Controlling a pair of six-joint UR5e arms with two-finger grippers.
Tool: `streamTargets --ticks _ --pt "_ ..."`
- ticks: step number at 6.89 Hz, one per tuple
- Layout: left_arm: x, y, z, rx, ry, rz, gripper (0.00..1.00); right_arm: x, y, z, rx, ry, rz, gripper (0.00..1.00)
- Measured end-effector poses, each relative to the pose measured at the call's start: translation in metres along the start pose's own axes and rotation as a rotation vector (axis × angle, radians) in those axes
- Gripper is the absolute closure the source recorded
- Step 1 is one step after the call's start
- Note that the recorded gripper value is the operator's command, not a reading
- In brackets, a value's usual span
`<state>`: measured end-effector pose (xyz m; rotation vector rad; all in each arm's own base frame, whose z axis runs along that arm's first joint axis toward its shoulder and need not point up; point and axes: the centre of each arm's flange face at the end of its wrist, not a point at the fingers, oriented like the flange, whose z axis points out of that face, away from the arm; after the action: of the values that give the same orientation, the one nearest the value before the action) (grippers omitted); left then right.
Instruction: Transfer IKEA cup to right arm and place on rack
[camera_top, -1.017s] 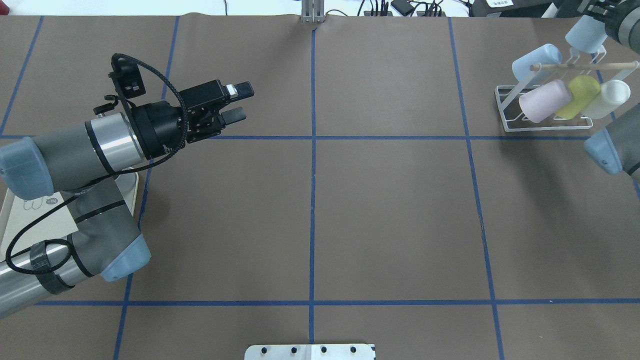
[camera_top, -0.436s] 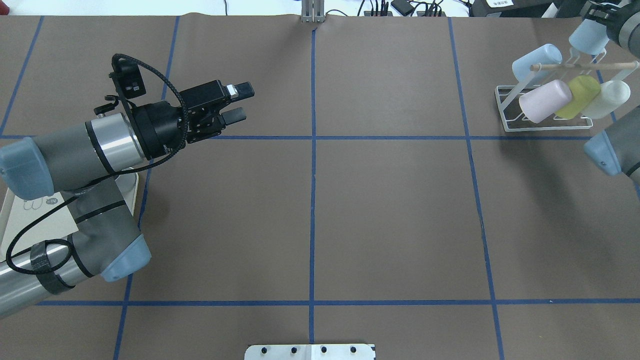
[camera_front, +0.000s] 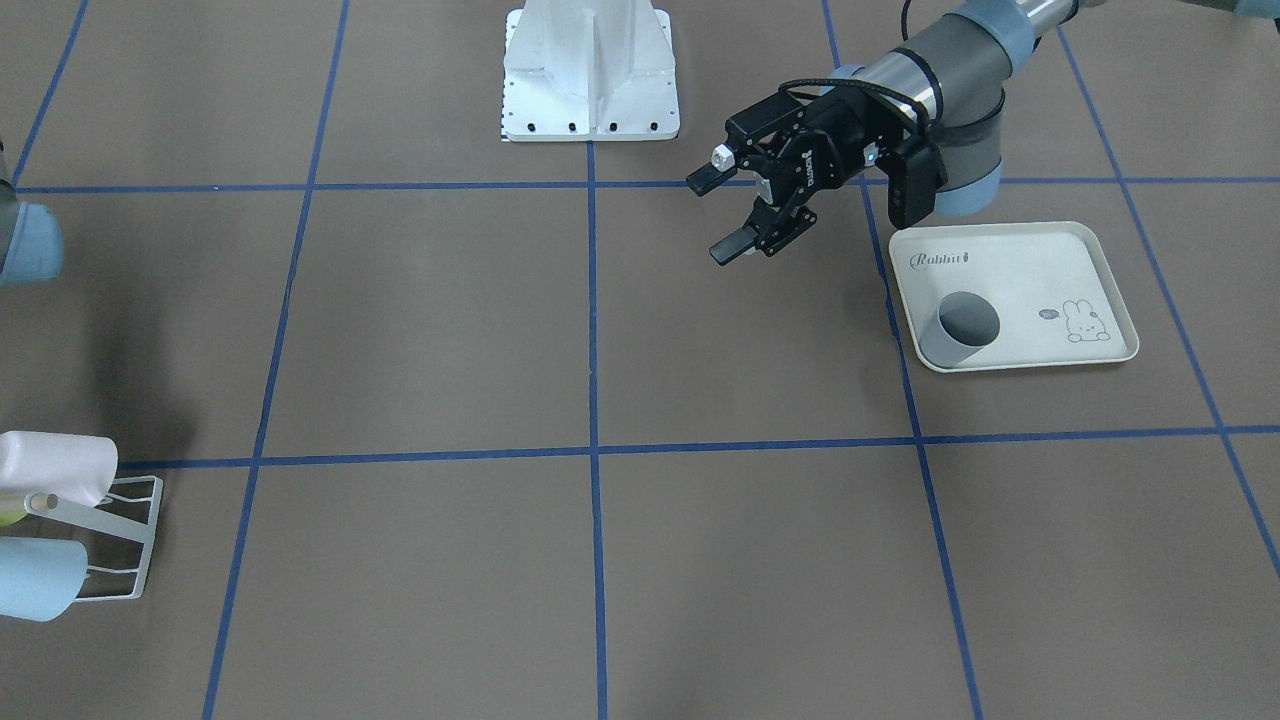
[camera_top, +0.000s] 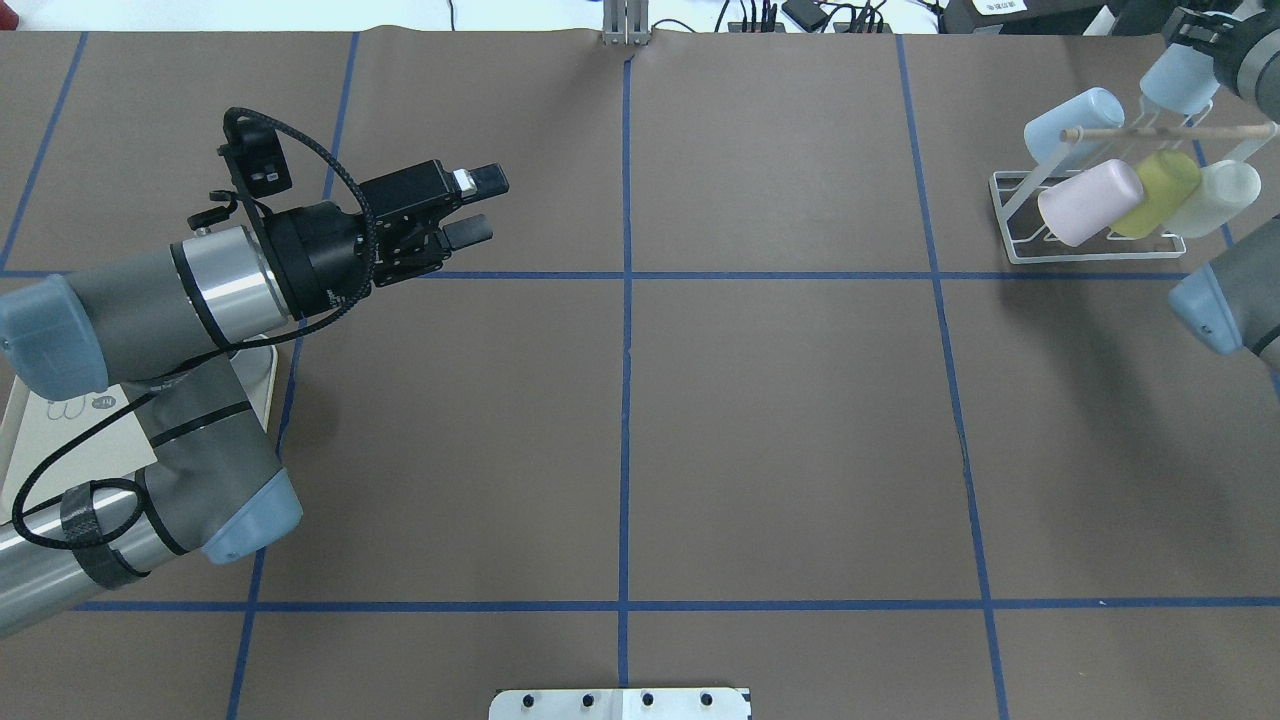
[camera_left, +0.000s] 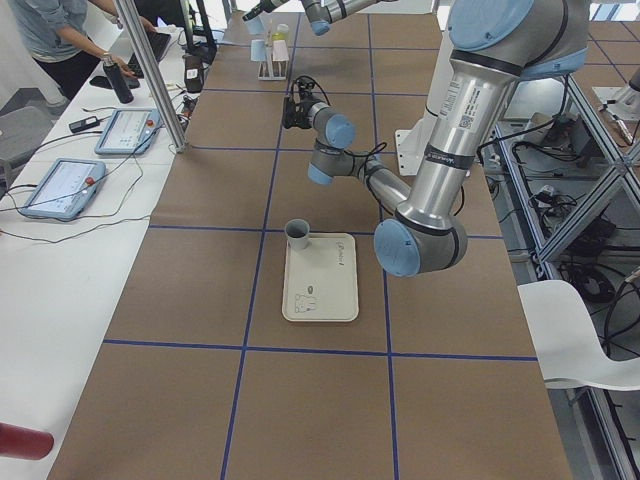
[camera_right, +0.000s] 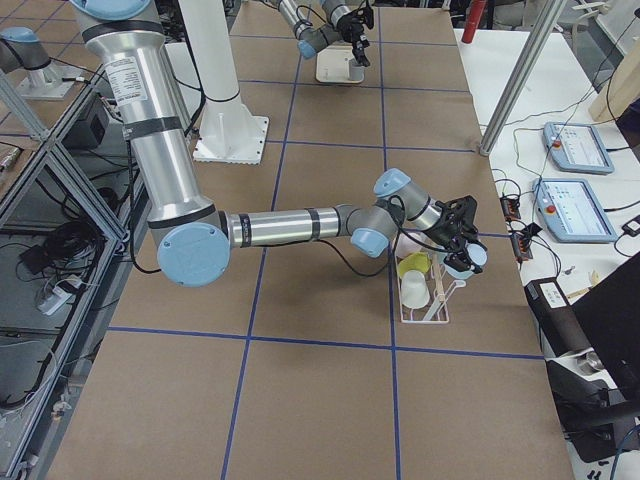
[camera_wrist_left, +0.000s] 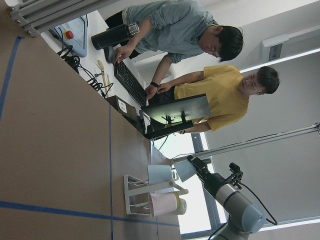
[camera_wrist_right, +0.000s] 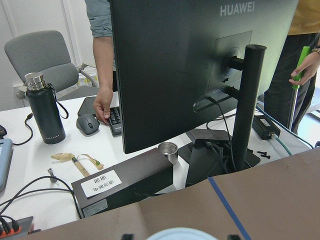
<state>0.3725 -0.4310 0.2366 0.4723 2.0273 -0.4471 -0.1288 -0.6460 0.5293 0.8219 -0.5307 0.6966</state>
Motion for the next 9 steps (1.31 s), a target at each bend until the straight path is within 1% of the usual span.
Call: streamTargets --ticks 7,8,9 --pt "-0.002 0.001 0.001 -0.001 -0.004 -0.001 0.00 -0.007 0.017 0.004 -0.014 -0.017 -0.010 1.00" --pt "-0.003 0.000 0.001 -0.001 -0.005 -0.001 0.00 -0.007 0.020 0.005 -0.018 -0.016 -0.014 0.77" --pt "-0.003 0.000 0.002 0.000 -0.005 -0.001 0.00 -0.007 0.022 0.007 -0.022 -0.014 -0.016 0.38"
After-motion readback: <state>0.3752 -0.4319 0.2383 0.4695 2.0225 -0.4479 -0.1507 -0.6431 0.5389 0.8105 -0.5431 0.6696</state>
